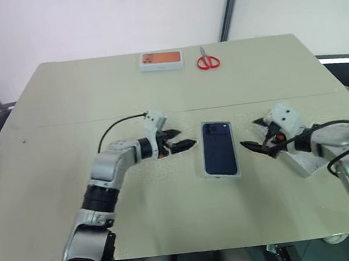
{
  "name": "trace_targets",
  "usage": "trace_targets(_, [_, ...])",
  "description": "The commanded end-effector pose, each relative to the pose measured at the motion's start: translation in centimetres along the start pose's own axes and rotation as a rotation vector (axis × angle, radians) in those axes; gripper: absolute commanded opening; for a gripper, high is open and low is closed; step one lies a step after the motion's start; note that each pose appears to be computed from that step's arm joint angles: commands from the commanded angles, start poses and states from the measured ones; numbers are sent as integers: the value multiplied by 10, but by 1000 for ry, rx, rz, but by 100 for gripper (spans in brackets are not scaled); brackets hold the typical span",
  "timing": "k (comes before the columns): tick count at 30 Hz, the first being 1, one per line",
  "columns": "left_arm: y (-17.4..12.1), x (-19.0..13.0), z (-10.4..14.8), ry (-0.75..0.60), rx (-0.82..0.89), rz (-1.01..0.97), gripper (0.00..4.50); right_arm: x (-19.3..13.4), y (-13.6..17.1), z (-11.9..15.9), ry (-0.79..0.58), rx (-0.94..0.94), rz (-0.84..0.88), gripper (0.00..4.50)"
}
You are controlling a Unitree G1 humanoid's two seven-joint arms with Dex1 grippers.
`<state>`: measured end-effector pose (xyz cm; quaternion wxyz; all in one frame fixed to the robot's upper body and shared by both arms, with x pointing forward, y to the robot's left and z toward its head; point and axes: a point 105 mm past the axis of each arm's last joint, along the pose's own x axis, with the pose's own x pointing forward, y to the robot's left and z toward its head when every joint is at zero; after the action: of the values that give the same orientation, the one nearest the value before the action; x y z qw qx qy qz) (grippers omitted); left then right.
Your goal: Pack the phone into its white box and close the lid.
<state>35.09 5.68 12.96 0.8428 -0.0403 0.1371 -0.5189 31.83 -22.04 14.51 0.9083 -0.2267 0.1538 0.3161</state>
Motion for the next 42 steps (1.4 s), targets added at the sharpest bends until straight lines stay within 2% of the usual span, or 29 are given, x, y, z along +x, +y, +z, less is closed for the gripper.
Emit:
trace_targets(1, [-9, -15, 20, -77, 119, -78, 447, -11, -4, 17, -42, -5, -22, 450])
trace_targets(5, [-10, -34, 28, -107, 251, -117, 447, -23, -11, 7, 33, 32, -44, 450])
trace_targets(8, [-9, -48, 27, -107, 381, -141, 447, -36, -12, -17, 207, 18, -59, 450])
trace_targets(13, [-11, -55, 25, -135, 478, -172, 447, -55, -1, -30, 349, 154, -6, 450])
trace_targets(15, [-13, -56, 23, -141, 488, -184, 447, -57, 8, -29, 375, 176, 28, 450])
trace_targets(21, [-19, -53, 19, -148, 509, -206, 447, -52, 5, -27, 401, 225, -25, 450])
trace_targets(27, [-19, -52, 18, -168, 512, -181, 447, -47, -8, -46, 469, 199, -131, 450])
trace_targets(35, [-23, -50, 15, -171, 505, -171, 447, -42, -12, -54, 471, 225, -143, 450])
trace_targets(38, [-23, -48, 15, -175, 503, -165, 450, -42, -10, -55, 476, 231, -133, 319])
trace_targets(42, [-24, -46, 14, -177, 501, -162, 450, -42, -9, -57, 488, 211, -140, 112])
